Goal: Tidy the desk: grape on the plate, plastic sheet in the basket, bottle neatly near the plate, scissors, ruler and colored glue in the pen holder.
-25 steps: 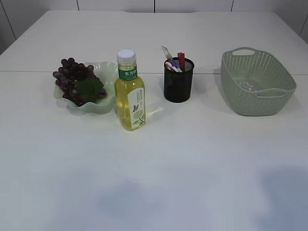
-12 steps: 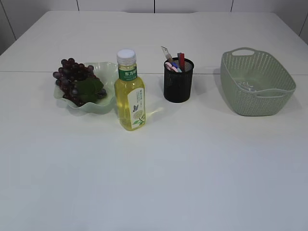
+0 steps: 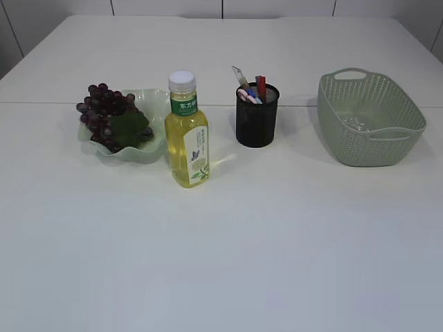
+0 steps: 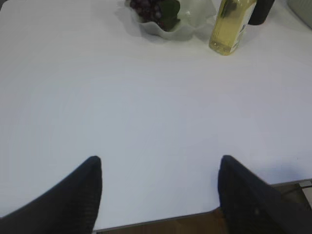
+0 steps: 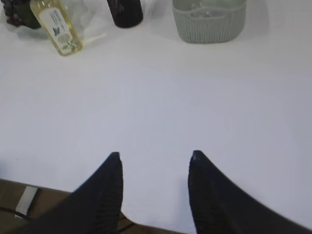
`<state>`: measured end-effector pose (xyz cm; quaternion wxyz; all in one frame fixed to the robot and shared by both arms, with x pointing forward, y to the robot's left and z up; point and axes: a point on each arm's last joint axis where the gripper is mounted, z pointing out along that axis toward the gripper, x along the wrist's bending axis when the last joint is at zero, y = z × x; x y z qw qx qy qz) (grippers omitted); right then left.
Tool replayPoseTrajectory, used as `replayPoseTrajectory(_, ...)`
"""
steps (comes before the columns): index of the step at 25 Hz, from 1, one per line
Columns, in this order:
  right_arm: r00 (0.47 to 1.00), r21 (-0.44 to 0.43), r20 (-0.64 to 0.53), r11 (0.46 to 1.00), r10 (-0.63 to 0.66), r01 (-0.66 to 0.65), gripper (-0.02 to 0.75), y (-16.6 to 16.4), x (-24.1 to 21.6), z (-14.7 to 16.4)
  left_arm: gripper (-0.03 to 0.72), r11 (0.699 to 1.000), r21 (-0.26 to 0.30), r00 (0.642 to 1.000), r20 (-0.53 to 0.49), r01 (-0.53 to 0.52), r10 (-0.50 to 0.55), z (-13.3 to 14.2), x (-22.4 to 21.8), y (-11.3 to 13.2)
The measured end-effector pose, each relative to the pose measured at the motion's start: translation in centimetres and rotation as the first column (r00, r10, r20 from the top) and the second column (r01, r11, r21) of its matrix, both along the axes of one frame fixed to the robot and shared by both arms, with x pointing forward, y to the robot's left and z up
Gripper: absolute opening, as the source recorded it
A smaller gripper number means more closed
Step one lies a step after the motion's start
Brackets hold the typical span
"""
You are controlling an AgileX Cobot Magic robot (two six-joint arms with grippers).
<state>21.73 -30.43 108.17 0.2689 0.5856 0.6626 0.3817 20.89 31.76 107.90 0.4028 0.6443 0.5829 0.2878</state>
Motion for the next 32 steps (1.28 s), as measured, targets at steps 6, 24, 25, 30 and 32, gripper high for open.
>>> replayPoseTrajectory(6,0.996,-0.058,-0.085,0.998,-0.022,0.017,0.365,0.0,1.6,-3.2,0.52,1.0,0.018,0.999,-0.053,0.0,0.001,-1.5,0.8,-0.2)
replayPoseTrajectory(24,0.999,-0.093,-0.028,0.995,-0.045,0.042,0.365,-0.2,2.5,-3.6,0.495,1.0,0.003,1.0,0.029,0.007,-0.007,-2.2,2.4,-0.7)
replayPoseTrajectory(25,0.999,-0.093,-0.028,0.995,-0.045,0.042,0.365,-0.2,2.5,-3.6,0.491,1.0,0.003,1.0,0.029,0.007,-0.007,-2.2,2.4,-0.7)
replayPoseTrajectory(30,0.999,-0.094,-0.027,0.995,-0.044,0.041,0.366,-0.2,2.5,-3.6,0.477,1.0,0.002,0.999,0.031,0.007,-0.007,-2.2,2.4,-0.7)
replayPoseTrajectory(32,0.998,-0.093,-0.026,0.994,-0.061,0.058,0.365,-0.2,2.5,-3.6,0.477,1.0,0.002,0.999,0.031,0.007,-0.007,-2.2,2.4,-0.7)
